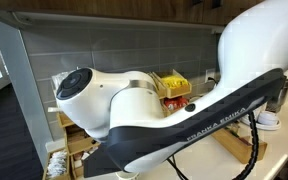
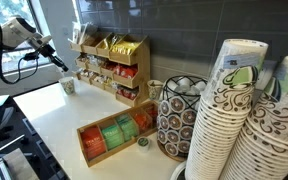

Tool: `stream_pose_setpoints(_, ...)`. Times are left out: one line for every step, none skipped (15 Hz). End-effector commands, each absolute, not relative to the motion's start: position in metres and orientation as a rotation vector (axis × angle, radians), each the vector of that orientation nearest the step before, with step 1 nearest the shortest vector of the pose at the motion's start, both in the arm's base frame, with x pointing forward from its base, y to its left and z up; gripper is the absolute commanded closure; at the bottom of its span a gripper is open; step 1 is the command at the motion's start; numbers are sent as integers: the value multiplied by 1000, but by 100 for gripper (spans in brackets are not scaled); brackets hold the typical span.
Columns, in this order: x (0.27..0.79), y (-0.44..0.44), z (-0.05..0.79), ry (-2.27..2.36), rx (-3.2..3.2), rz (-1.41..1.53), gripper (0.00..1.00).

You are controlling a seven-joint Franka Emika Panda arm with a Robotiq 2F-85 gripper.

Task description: Empty the pod into the cup

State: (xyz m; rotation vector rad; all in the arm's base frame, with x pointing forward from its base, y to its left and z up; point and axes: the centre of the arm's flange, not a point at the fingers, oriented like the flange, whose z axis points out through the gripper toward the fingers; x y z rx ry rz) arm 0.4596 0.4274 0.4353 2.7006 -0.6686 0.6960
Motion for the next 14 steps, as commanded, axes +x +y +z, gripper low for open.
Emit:
stream_pose_setpoints(450,423,433,-582,2696,745,95)
stream_pose_setpoints(449,423,432,-575,2689,752,95)
stream_pose_setpoints(449,422,431,-570,2684,758,95)
stream_pose_setpoints(449,422,431,-563,2680,767,95)
stream_pose_setpoints(449,422,430,-557,2675,775,95)
stream_pose_setpoints(449,422,429,-552,2670,780,95)
stream_pose_setpoints(450,421,428,-550,2666,785,95)
stream_pose_setpoints(450,421,428,-547,2663,791,95)
stream_pose_setpoints(450,421,428,-546,2658,798,95)
stream_pose_setpoints(450,421,428,-543,2654,806,95)
stream_pose_setpoints(451,421,428,-535,2648,813,95)
stream_pose_setpoints(451,421,429,-530,2646,818,95)
stream_pose_setpoints(451,421,429,-526,2642,821,95)
stream_pose_setpoints(451,421,429,-521,2639,825,95)
